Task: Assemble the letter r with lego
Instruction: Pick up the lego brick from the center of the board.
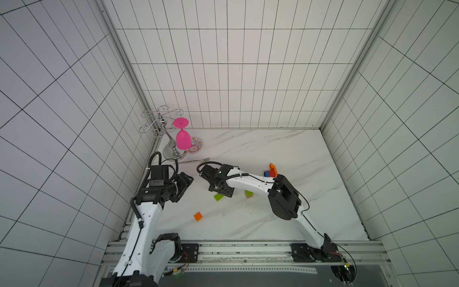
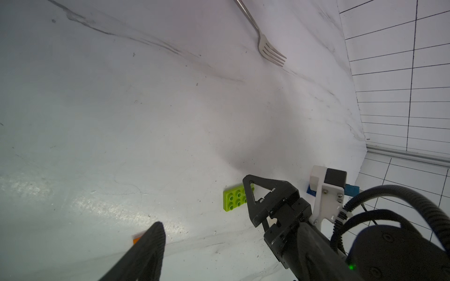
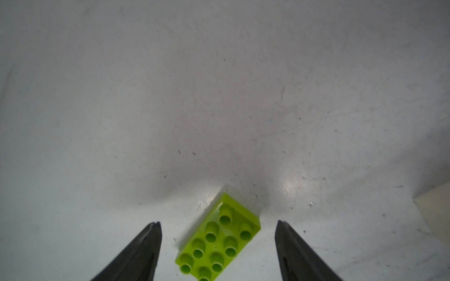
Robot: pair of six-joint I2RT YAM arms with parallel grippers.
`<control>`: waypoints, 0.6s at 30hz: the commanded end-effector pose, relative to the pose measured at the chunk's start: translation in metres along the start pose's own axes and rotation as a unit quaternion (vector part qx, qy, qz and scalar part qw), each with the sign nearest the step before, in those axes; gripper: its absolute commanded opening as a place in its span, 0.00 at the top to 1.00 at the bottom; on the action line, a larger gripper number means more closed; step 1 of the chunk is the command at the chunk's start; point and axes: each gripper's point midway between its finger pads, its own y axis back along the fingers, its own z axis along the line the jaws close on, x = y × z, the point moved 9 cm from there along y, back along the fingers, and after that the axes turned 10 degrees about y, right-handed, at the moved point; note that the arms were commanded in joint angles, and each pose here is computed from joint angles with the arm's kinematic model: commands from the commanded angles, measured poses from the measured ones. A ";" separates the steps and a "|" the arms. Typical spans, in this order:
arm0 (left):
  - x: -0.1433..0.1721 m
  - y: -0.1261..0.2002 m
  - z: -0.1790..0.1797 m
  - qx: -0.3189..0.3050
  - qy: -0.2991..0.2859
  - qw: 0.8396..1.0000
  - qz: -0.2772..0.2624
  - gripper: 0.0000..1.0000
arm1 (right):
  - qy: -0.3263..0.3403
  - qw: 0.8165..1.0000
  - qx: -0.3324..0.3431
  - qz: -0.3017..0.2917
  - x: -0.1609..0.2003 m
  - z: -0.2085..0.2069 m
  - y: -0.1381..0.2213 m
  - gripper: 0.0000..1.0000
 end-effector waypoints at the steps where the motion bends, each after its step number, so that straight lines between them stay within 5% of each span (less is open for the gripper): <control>1: -0.002 0.009 -0.004 0.001 -0.013 1.000 -0.018 0.23 | -0.021 0.999 0.022 0.011 0.006 -0.001 -0.004 0.26; 9: 0.000 0.013 -0.001 -0.006 -0.018 1.000 -0.025 0.23 | -0.019 0.999 0.024 0.043 0.017 0.001 -0.015 0.30; 18: 0.002 0.013 0.001 -0.003 -0.017 1.000 -0.025 0.23 | -0.013 0.998 0.028 0.062 0.022 0.002 -0.021 0.46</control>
